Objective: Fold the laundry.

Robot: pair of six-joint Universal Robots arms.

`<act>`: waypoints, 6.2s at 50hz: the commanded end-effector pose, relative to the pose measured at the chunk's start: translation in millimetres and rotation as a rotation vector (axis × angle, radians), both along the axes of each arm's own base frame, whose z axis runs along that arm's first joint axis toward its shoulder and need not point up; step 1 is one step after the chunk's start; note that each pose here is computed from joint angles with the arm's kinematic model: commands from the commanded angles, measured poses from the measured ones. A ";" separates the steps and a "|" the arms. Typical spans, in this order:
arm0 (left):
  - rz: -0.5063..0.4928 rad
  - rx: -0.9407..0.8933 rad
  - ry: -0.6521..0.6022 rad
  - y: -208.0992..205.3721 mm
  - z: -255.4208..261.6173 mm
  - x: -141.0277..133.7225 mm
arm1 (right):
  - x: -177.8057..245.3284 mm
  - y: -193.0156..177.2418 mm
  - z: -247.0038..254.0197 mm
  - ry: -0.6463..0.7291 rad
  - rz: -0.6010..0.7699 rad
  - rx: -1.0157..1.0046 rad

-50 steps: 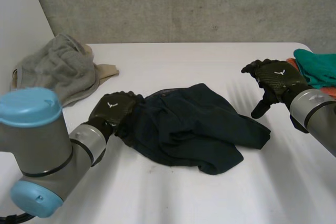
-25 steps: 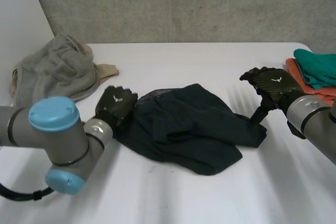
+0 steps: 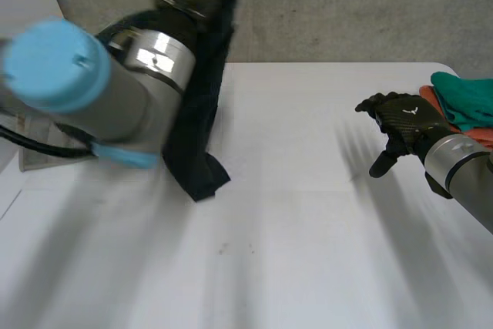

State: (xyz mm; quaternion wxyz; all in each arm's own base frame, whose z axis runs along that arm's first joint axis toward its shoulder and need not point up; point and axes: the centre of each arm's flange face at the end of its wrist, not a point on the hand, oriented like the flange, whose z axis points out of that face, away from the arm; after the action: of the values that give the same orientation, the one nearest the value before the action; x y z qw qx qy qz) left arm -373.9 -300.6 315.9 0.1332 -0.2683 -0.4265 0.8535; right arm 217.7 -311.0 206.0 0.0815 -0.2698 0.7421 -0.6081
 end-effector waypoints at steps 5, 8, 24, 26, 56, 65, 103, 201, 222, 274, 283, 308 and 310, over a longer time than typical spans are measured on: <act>-0.285 0.237 -0.198 101.5 -107.0 -56.1 | -3.5 -8.3 8.2 -0.003 -0.021 -0.032; -0.302 0.278 -0.238 113.1 -122.4 -53.1 | -11.6 -16.5 11.3 -0.005 -0.049 -0.044; -0.077 0.339 -0.190 107.2 -66.9 24.2 | -4.3 -3.0 15.2 0.004 -0.011 0.018; -0.055 0.355 -0.192 109.3 -66.3 33.9 | 7.1 15.7 21.3 0.009 0.042 0.080; 0.288 0.902 -0.338 100.6 -172.3 157.1 | 69.5 86.6 -61.4 0.169 0.348 0.074; 0.261 0.907 -0.354 102.7 -181.8 150.8 | 82.0 73.6 -61.7 0.172 0.352 0.068; 0.237 0.612 -0.209 59.3 -167.5 114.9 | 72.3 85.6 29.3 -0.181 0.249 0.012; 0.229 0.738 -0.239 89.1 -90.1 125.1 | 67.4 64.6 -2.1 0.258 0.216 0.034; 0.263 1.068 -0.233 125.7 -177.3 150.1 | 61.6 66.2 -80.1 0.206 0.279 0.026; 0.275 0.811 -0.184 93.5 -144.1 131.9 | 44.3 49.1 -65.9 0.198 0.213 0.013; 0.247 0.876 -0.383 121.1 -136.7 139.8 | 26.5 66.9 -42.0 0.317 0.242 0.061; 0.102 0.802 -0.621 132.3 -129.9 114.8 | -5.6 91.6 -3.3 0.500 0.356 0.122; 0.108 0.750 -0.584 111.6 -132.6 102.9 | 2.8 74.8 -11.4 0.471 0.327 0.093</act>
State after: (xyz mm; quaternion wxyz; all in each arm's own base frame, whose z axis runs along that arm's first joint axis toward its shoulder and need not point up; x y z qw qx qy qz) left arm -246.1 -143.4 192.2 0.0526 -0.4269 -0.7673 0.4756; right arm 205.2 -200.8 208.2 0.0156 -0.5586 0.7161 -0.4181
